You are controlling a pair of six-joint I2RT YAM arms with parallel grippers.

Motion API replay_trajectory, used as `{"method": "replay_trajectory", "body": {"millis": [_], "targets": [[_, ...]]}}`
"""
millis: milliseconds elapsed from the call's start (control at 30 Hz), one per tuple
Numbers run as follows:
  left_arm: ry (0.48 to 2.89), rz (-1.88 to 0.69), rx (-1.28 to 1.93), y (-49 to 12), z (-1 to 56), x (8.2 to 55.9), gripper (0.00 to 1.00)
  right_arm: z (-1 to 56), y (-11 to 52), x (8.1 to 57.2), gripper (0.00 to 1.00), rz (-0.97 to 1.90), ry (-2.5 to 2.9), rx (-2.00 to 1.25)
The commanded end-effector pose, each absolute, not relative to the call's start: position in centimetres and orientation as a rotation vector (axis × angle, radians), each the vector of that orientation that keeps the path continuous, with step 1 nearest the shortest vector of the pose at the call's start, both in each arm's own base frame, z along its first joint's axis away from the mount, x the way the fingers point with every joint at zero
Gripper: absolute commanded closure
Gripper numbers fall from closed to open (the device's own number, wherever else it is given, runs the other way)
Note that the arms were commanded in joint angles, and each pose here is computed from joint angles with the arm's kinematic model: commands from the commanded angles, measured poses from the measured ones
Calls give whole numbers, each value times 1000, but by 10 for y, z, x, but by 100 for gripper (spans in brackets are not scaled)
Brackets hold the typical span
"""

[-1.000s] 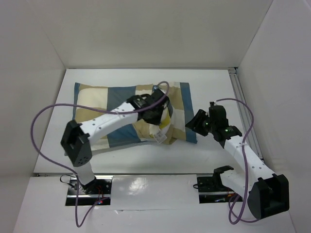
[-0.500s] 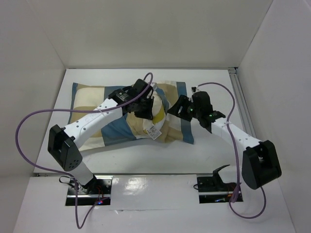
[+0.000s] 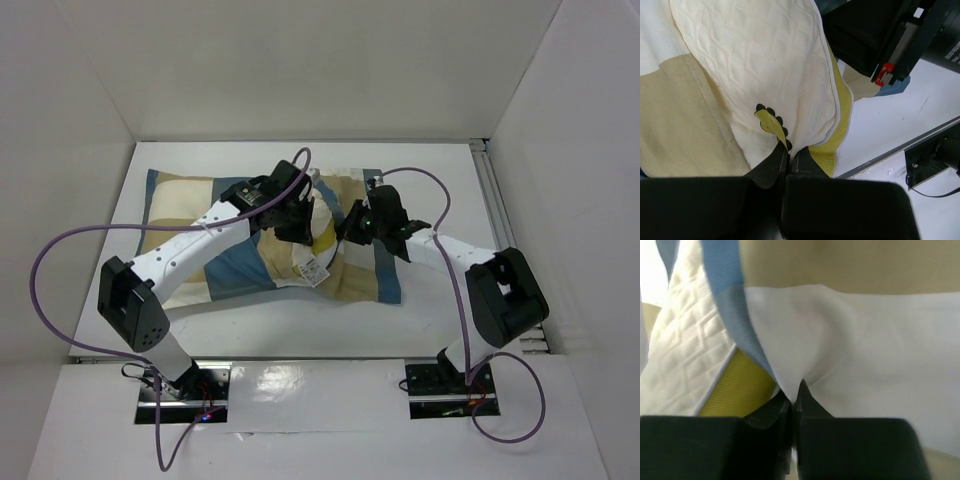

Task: Put the pillow into the pillowcase

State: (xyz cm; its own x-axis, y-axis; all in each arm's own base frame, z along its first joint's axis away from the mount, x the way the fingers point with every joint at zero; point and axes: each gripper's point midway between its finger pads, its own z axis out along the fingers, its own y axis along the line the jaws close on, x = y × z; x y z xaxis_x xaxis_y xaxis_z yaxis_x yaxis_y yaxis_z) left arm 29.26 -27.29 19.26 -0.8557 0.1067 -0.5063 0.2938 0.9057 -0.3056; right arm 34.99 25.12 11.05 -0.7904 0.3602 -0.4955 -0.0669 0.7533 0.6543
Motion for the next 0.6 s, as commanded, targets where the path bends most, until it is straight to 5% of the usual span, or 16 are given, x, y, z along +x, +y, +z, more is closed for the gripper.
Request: {"method": "replay_trajectory", "body": {"millis": [0,233,567], "targets": [[2481,-587,268,-281,207,312,100,131,265,355,100,921,2239,196],[2518,-515,-33,-252,167,356,100,194,253,329,100,908,2148,36],[2410,-515,-383,-247,158,404,100,203,300,248,100,1040,2262,-423]]}}
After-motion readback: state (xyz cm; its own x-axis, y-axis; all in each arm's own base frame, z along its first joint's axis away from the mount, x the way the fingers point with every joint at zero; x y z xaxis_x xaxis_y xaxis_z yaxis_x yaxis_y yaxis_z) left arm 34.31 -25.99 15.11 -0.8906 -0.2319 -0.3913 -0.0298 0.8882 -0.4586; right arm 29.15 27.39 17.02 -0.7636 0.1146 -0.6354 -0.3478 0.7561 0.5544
